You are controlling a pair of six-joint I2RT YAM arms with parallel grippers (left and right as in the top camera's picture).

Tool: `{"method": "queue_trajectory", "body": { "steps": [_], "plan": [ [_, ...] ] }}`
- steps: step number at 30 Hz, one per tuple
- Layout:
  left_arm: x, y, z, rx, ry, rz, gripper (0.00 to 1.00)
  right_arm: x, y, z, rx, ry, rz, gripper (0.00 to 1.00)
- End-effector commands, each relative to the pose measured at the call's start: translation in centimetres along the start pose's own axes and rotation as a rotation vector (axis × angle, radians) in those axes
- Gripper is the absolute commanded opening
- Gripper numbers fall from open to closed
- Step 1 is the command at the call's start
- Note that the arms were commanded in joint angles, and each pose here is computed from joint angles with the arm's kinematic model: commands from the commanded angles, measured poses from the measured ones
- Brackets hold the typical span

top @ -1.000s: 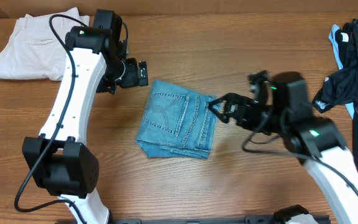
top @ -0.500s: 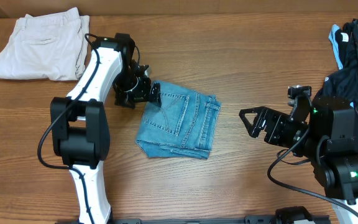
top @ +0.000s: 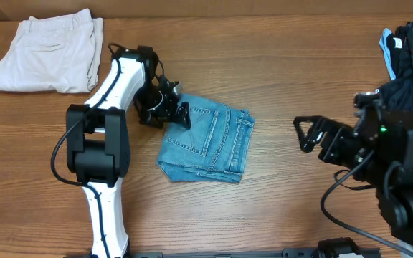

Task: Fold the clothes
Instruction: 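Retract the right gripper and grasp the jeans' left edge with the left gripper, then drag the folded jeans to the upper left onto the beige pants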

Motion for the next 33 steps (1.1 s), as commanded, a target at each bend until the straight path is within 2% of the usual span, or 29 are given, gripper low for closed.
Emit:
{"method": "queue_trajectory", "body": {
  "steps": [1, 6, 8, 9, 10, 11, 12, 23, 29, 33],
  "plan": [
    [0.0, 2.8, 0.7, 0.071, 0.002, 0.109, 1.00, 0.5, -2.2, -1.8, -0.104, -0.025, 0.031, 1.00],
    [-0.1, 4.4, 1.3, 0.091, 0.014, 0.193, 0.99, 0.7, -2.5, -2.0, -0.113, -0.028, 0.027, 1.00],
    [-0.2, 4.7, 1.5, 0.092, 0.010, 0.213, 0.83, 0.6, -2.5, -2.0, -0.110, -0.027, 0.029, 1.00],
    [-0.2, 4.8, 1.5, 0.092, 0.009, 0.221, 0.66, 0.6, -2.5, -2.0, -0.110, -0.027, 0.029, 1.00],
    [-0.2, 4.9, 1.5, 0.092, 0.008, 0.224, 0.25, 0.6, -2.5, -2.0, -0.110, -0.027, 0.029, 1.00],
    [-0.2, 4.9, 1.5, 0.091, 0.009, 0.224, 0.09, 0.6, -2.5, -2.0, -0.110, -0.027, 0.030, 1.00],
    [-0.2, 4.9, 1.4, 0.085, 0.012, 0.223, 0.04, 0.6, -2.5, -2.0, -0.110, -0.027, 0.030, 1.00],
    [-0.5, 3.9, -2.0, -0.067, 0.061, 0.216, 0.04, -1.1, -2.4, -0.8, -0.059, -0.002, 0.144, 1.00],
    [0.5, -0.2, -6.2, -0.241, 0.048, 0.041, 0.04, -1.4, -2.5, -0.6, -0.050, 0.001, 0.170, 1.00],
    [1.1, -3.4, -8.6, -0.368, 0.022, -0.004, 0.04, -1.7, -2.2, -0.7, -0.049, 0.003, 0.192, 1.00]
  ]
}}
Point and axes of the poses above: each gripper's point midway between its finger pads, its own y axis out along the fingers, its own x axis along the line the jaws close on, z = x × y, the point moved 5 cm from there along -y, back along the fingers, and after that the axes turned 5 degrees about -y, right-handed, at the moved point
